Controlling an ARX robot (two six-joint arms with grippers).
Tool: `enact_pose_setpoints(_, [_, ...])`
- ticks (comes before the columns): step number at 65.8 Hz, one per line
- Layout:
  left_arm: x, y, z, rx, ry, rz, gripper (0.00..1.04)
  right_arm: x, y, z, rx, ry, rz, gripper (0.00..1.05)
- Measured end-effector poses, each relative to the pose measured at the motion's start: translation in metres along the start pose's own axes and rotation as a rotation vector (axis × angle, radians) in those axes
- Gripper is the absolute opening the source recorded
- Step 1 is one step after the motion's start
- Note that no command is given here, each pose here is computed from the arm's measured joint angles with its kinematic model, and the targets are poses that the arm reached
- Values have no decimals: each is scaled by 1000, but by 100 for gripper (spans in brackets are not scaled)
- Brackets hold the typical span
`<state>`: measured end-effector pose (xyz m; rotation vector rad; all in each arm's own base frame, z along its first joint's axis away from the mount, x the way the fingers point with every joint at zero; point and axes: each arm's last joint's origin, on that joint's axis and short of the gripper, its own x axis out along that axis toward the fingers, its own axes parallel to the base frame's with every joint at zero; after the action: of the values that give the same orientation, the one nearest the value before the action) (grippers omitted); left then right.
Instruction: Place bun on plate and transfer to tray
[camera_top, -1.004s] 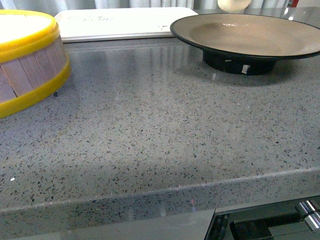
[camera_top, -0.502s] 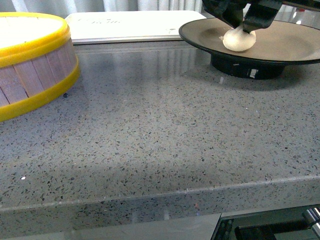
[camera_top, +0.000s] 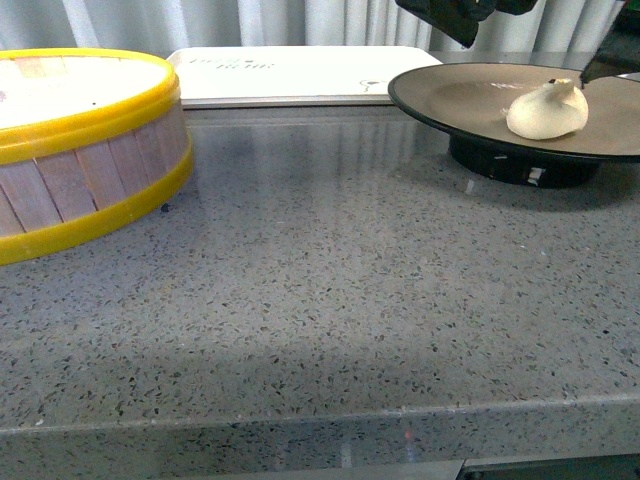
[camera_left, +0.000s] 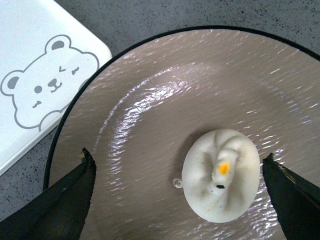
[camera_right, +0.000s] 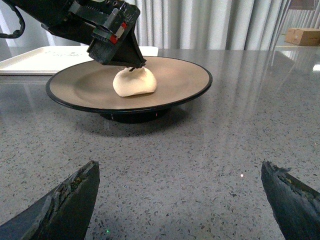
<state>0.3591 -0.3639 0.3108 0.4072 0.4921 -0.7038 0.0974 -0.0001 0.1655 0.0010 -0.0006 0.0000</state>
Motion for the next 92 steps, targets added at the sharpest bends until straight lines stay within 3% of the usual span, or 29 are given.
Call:
enact_pose_setpoints(23, [-23,20,9,-49,-59,40,98,0,0,0,0,0,0,96])
enact_pose_setpoints(31, [-46,48,7,-98,-113,102,98,0,0,0,0,0,0,96])
enact_pose_setpoints(38, [-86,91,-4,-164,-191,217,98,0,0,0,0,0,0,96])
enact_pose_setpoints(49, [-178,147,-57,-250,-290,378,98,0,0,0,0,0,0,96])
enact_pose_setpoints(53, [-202,154,-78,-268,-287,399,98,0,0,0,0,0,0,96])
enact_pose_setpoints(64, [-274,163,-166,-329,-277,488,97,0,0,0,0,0,0,96])
enact_pose_setpoints(69, [-287,162,-195,-370,-409,669,84,0,0,0,0,0,0,96])
enact_pose_setpoints(73, [-291,152,-218,-381,-488,726,73,0,0,0,0,0,0,96])
enact_pose_setpoints(85, [-279,114,-281,-392,-496,708,41,0,0,0,0,0,-1,96])
enact_pose_setpoints(92, [-272,103,-301,-403,-474,701,22,0,0,0,0,0,0,96])
